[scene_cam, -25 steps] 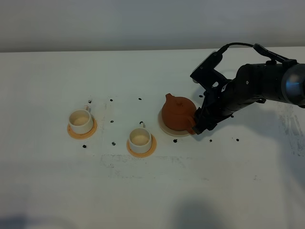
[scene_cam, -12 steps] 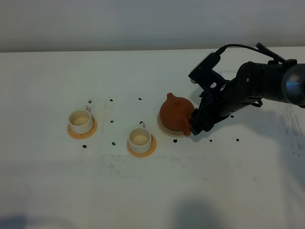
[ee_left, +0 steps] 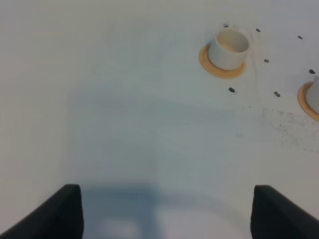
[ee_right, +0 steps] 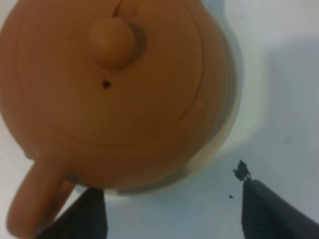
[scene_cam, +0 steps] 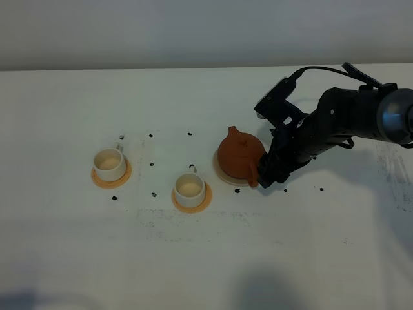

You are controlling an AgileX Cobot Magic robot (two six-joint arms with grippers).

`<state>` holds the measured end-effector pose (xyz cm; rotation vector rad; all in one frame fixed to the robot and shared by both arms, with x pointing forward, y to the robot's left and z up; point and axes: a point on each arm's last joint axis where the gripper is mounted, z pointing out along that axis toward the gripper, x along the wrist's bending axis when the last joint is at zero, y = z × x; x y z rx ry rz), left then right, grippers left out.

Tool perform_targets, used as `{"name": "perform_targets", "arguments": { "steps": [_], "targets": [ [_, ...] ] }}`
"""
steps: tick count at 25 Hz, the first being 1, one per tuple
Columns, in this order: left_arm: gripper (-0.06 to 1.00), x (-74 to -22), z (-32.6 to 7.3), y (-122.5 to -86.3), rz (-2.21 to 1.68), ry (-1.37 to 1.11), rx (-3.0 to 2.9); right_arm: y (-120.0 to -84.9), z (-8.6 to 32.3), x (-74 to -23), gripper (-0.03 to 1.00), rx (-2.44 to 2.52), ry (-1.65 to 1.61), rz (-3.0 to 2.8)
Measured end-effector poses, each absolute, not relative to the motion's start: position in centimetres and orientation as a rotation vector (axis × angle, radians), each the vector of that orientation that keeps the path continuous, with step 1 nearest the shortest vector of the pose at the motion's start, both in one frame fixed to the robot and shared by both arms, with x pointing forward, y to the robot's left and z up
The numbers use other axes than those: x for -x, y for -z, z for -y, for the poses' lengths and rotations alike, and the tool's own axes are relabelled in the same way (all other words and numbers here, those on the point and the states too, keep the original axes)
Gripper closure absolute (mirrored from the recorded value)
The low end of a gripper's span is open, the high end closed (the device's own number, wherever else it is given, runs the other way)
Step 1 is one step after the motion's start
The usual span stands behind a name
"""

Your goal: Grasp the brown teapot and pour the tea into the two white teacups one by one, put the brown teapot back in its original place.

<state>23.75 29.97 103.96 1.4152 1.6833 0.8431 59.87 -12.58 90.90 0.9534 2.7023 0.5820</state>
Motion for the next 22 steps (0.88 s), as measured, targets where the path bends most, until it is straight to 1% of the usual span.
{"name": "perform_targets", "arguments": {
  "steps": [4, 8, 11, 13, 19, 22],
  "targets": [
    [0.27, -23.8, -30.0, -104.0, -1.683, -0.843, -1.415, -90.9, 12.9, -60.0, 0.4, -0.948, -0.545, -2.692],
    [0.27, -23.8, -30.0, -104.0, -1.683, -0.843, -1.415, -90.7, 14.5, -60.4, 0.4, -0.984, -0.446, -2.681],
    [0.27, -23.8, -30.0, -104.0, -1.683, -0.843, -1.415, -91.3, 15.6, -60.5, 0.4, -1.052, -0.393, -2.651],
    [0.27, -23.8, -30.0, -104.0, -1.683, -0.843, -1.415, -92.5, 15.8, -60.5, 0.4, -1.097, -0.401, -2.62],
    [0.27, -23.8, -30.0, -104.0, -1.683, -0.843, -1.415, -97.7, 15.3, -60.0, 0.4, -1.331, -0.498, -2.488],
    [0.27, -23.8, -30.0, -104.0, -1.683, -0.843, -1.415, -98.7, 14.5, -59.1, 0.4, -1.398, -0.464, -2.503]
  ]
}}
